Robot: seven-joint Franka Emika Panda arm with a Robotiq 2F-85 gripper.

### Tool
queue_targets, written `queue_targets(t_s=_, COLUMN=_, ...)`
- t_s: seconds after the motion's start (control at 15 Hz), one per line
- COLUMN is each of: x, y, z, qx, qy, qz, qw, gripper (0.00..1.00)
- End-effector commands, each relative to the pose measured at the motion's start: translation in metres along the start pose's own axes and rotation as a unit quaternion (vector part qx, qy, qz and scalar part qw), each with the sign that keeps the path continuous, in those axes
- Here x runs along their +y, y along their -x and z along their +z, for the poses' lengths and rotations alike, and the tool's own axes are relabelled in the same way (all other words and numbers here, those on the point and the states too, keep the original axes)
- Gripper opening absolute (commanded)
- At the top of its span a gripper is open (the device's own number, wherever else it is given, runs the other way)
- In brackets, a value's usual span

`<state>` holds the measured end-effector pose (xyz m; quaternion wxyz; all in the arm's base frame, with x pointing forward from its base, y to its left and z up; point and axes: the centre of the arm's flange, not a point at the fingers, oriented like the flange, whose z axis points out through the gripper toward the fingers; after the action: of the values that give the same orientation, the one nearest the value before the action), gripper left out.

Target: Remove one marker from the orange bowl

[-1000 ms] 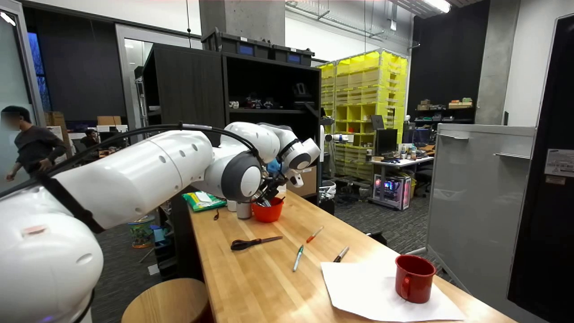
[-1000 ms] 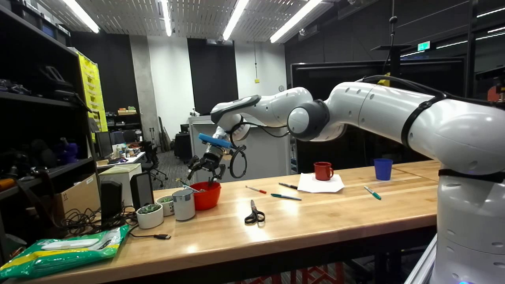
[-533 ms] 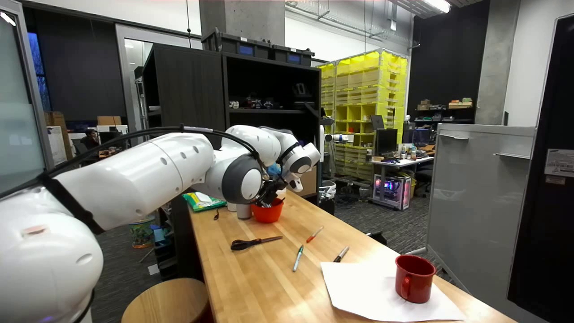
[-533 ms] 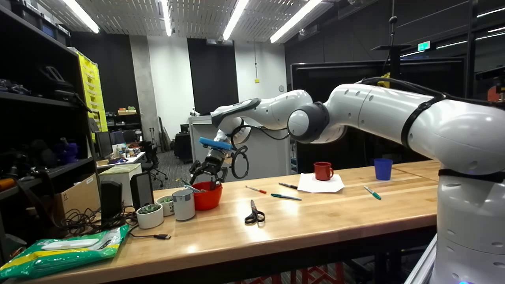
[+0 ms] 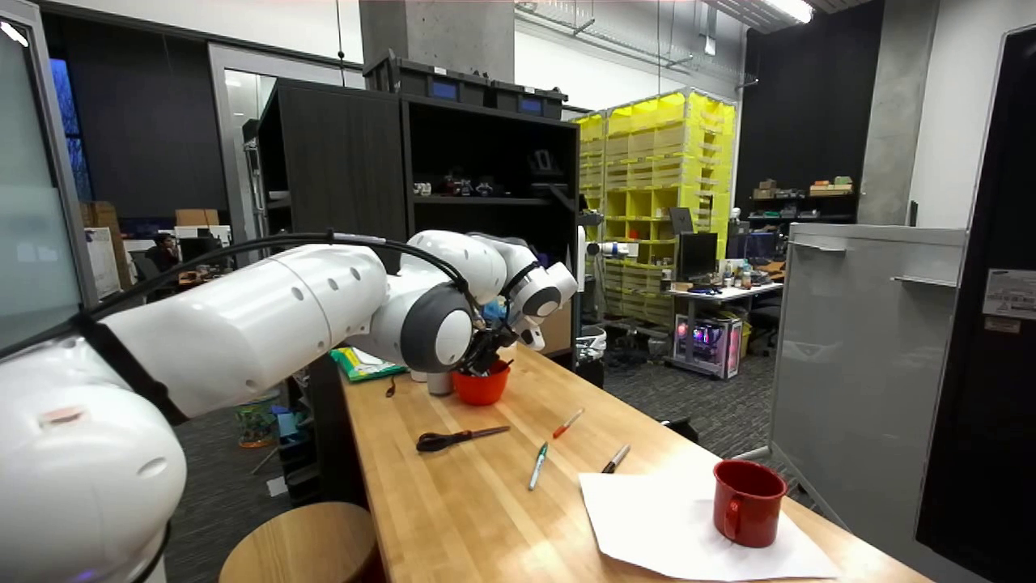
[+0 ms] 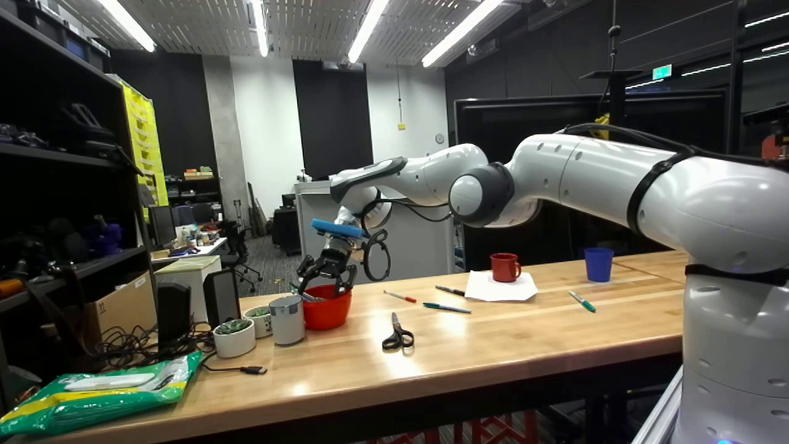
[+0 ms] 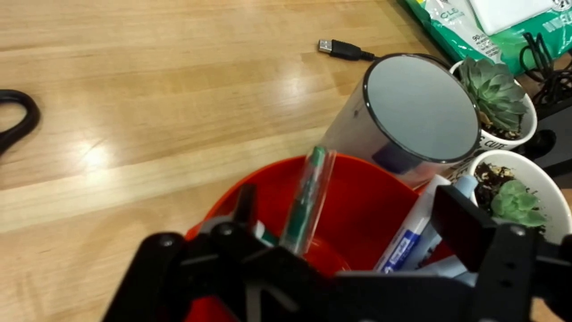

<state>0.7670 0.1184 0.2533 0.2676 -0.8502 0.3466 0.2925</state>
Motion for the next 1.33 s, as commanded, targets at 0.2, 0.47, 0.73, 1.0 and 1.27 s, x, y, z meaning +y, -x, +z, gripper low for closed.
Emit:
queue_targets(t_s=0.2, x=-0.0312, y=-0.0143, z=-0.0111, qx=0.000, qy=0.007, qz=-0.001, qw=1.0000, gripper=0.48)
queue_targets(t_s=0.47, x=-0.0321, y=-0.0113, z=-0.0137, qx=0.004, qy=0.004, qz=-0.006, qw=1.0000, gripper=0.16)
queue_targets(t_s=0.73, x=-0.0326, y=-0.0081, z=-0.0154, qx=0.006, qy=0.001, qz=-0.012, qw=0.9999, gripper=0.00)
queue_targets(t_s=1.0, x=-0.0330, y=-0.0069, z=-0.0161, qx=0.007, qy=0.003, qz=-0.014, qw=0.9999, gripper=0.26)
queue_targets(t_s=1.27, x=-0.0328, y=-0.0078, z=-0.0153, qx=0.006, qy=0.003, qz=-0.014, qw=0.9999, gripper=0.43)
